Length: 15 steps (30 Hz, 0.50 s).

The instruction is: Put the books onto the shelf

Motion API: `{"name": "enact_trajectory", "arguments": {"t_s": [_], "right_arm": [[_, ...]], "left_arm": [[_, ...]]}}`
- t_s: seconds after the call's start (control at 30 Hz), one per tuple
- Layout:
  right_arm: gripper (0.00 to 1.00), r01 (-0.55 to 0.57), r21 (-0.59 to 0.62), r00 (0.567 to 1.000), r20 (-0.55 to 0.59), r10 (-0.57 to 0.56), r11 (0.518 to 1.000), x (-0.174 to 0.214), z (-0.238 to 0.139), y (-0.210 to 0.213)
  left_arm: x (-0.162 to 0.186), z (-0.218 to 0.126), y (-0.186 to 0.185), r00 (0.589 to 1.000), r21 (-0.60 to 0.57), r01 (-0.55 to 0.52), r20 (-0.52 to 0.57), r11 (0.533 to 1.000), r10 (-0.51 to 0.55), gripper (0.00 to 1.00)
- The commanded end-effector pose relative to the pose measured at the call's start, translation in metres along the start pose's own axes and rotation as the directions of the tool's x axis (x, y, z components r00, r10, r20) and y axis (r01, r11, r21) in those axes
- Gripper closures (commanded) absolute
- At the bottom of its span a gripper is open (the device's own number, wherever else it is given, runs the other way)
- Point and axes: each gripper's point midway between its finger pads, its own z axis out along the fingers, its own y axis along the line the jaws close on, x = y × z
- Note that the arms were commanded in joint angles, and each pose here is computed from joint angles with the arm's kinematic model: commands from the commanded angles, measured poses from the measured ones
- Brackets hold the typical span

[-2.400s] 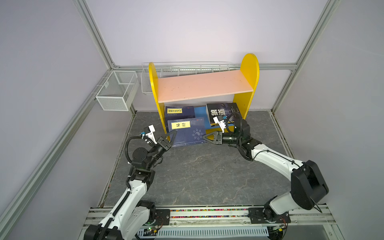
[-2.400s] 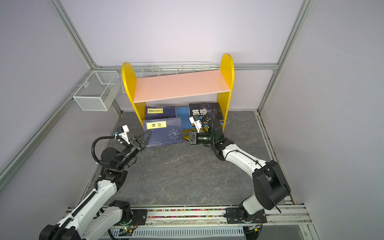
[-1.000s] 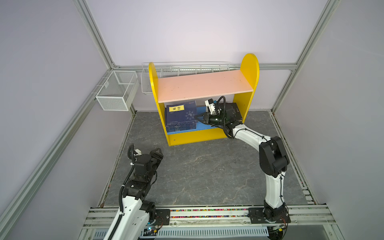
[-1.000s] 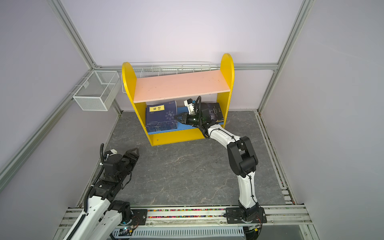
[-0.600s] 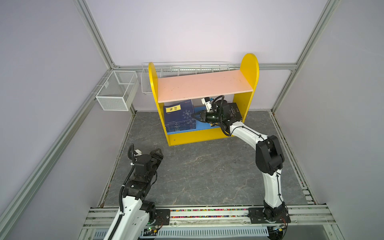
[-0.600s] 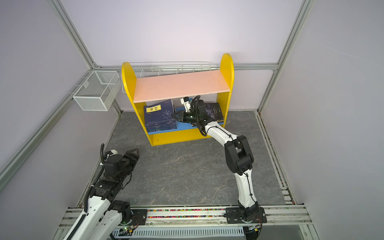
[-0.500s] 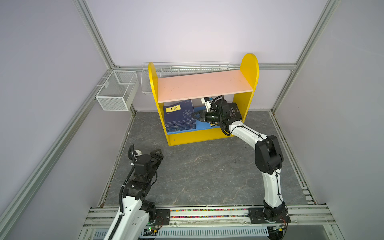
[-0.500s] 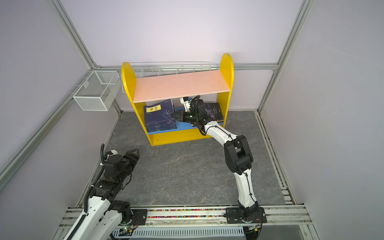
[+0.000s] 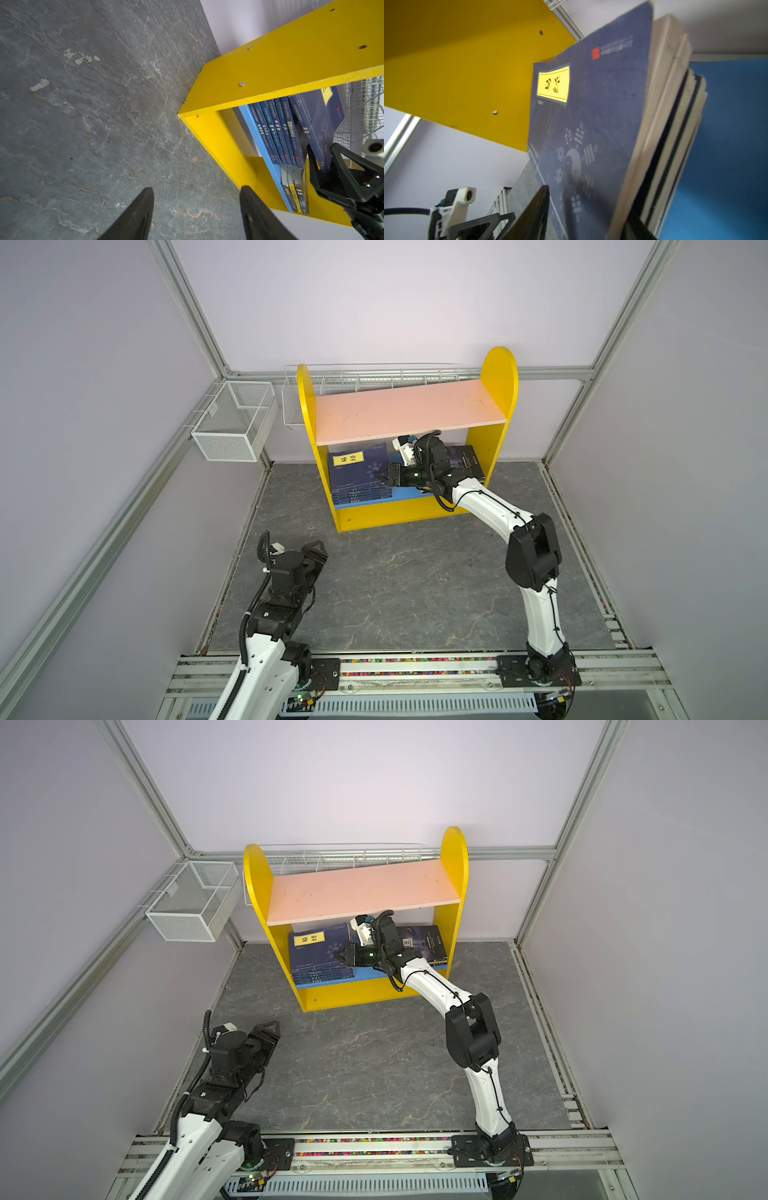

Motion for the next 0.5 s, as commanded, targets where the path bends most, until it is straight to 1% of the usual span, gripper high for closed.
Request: {"name": "enact_trajectory", "arguments": {"t_s": [0.0, 0.13, 0.23, 0.3, 0.37, 0.43, 0.47], "right_arm": [[0.47, 0.109, 0.088, 0.993, 0.032, -0.112, 0.990, -0.016, -0.009, 0.003], [0.46, 0.143, 0.125, 0.988, 0.035, -0.149, 0.982, -0.020, -0.009, 0.002], [0.48, 0.148, 0.140, 0.988, 0.025, -0.152, 0.979, -0.018, -0.003, 0.000], [0.56, 0.145, 0.144, 0.988, 0.028, -0.151, 0.979, -0.017, 0.000, 0.000], [0.69, 0.132, 0.146, 0.990, 0.037, -0.138, 0.980, -0.017, 0.003, 0.000], [0.77, 0.114, 0.147, 0.991, 0.050, -0.122, 0.983, -0.019, 0.005, -0.002], [0.79, 0.107, 0.146, 0.992, 0.055, -0.116, 0.984, -0.020, 0.006, -0.001]], "left_arm": [[0.000, 0.000, -0.001, 1.000, 0.008, 0.018, 0.000, 1.000, -0.018, 0.34], [0.001, 0.001, -0.001, 1.000, 0.011, 0.019, -0.006, 1.000, -0.019, 0.34], [0.001, 0.001, -0.001, 1.000, 0.012, 0.020, -0.005, 1.000, -0.020, 0.34], [0.001, 0.001, -0.002, 1.000, 0.015, 0.020, -0.005, 1.000, -0.020, 0.34], [0.001, 0.001, -0.003, 1.000, 0.021, 0.021, -0.008, 1.000, -0.020, 0.34], [0.001, 0.001, -0.007, 1.000, 0.038, 0.017, -0.012, 0.999, -0.017, 0.34], [0.001, 0.001, -0.011, 1.000, 0.053, 0.015, -0.015, 0.998, -0.014, 0.34]]}}
